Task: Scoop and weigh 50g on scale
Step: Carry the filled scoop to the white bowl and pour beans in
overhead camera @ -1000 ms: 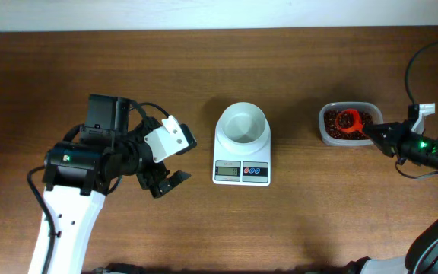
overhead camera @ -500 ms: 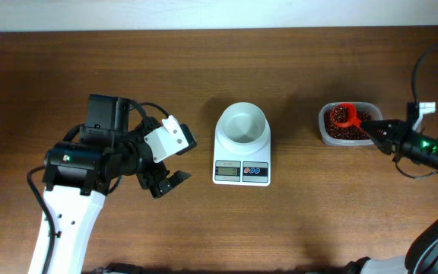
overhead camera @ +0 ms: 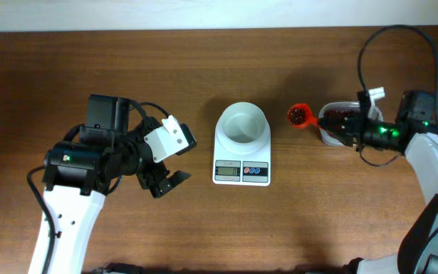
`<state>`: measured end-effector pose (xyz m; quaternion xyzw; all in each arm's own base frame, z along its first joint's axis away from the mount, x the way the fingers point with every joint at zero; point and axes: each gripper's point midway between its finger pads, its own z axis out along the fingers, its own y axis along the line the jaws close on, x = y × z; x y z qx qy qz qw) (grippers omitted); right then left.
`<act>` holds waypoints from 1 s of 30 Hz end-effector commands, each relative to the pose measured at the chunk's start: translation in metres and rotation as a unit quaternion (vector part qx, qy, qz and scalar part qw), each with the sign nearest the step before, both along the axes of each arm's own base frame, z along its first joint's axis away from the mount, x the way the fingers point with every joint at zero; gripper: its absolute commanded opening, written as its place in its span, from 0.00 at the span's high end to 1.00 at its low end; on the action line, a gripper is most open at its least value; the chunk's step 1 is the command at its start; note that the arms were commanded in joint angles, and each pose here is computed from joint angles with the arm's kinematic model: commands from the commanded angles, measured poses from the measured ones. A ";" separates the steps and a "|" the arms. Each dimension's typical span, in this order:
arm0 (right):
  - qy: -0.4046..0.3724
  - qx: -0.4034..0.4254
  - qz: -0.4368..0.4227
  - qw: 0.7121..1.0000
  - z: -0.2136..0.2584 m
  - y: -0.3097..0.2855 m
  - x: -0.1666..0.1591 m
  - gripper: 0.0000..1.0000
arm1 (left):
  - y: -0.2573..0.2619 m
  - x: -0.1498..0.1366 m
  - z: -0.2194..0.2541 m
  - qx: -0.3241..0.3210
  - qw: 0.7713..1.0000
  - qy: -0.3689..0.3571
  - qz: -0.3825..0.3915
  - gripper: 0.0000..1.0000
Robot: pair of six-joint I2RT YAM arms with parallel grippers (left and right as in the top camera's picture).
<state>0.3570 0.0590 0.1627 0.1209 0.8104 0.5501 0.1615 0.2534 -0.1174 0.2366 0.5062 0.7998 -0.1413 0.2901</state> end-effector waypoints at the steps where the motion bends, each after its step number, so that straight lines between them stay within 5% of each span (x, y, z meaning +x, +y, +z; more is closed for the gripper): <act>1: 0.005 0.021 0.025 0.999 0.007 0.025 0.002 0.96 | 0.001 0.002 0.008 -0.001 1.000 -0.013 0.000 0.01; 14: -0.037 -0.007 0.092 0.995 0.012 0.095 0.008 0.96 | 0.001 0.002 0.008 -0.001 1.000 -0.013 0.000 0.01; 19: -0.178 -0.052 0.128 0.974 0.019 0.095 0.018 0.96 | 0.001 0.002 0.008 -0.001 1.000 -0.013 0.000 0.01; 26: -0.224 -0.109 0.129 0.960 0.009 0.091 0.026 0.96 | 0.001 0.002 0.008 -0.001 1.000 -0.013 0.000 0.01; 30: -0.291 -0.153 0.181 0.927 0.001 0.116 0.019 0.96 | 0.001 0.002 0.008 -0.001 1.000 -0.013 0.000 0.01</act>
